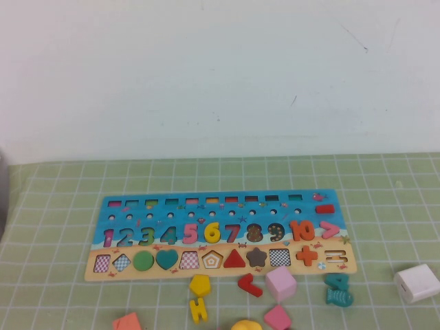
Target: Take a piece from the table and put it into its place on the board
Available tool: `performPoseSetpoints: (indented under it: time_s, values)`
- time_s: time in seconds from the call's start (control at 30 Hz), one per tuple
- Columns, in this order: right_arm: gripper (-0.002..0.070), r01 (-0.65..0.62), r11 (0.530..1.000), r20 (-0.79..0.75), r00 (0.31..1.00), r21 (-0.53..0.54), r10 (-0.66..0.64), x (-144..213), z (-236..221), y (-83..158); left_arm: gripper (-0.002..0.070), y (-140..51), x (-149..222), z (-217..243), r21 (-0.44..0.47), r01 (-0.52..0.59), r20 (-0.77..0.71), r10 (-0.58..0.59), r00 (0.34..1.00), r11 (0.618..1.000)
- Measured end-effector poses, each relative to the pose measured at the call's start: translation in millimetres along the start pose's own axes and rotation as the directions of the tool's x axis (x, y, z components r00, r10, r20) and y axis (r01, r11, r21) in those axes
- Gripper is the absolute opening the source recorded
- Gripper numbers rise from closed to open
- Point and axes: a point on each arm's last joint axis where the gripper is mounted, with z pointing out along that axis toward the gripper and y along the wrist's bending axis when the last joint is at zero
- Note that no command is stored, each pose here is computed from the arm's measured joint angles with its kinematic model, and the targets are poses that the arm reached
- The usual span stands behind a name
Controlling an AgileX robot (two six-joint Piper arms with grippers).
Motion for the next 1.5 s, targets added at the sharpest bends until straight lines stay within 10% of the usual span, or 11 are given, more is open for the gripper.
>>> performPoseSetpoints:
  time_s: [0.47,0.77,1.5]
  values:
    - [-0.0001,0.0,1.0,0.0,1.0,0.0,0.0,0,0,0,-0.0001,8.3,80,55,-0.065,0.2,0.361,-0.164,0.918,0.978]
    - [-0.0001,0.0,1.0,0.0,1.0,0.0,0.0,0,0,0,-0.0001,12.1,104,66,-0.207,0.19,0.362,-0.105,0.926,0.96]
    - [-0.0001,0.0,1.0,0.0,1.0,0.0,0.0,0,0,0,-0.0001,11.8,106,66,-0.21,0.198,0.339,-0.119,0.933,0.958]
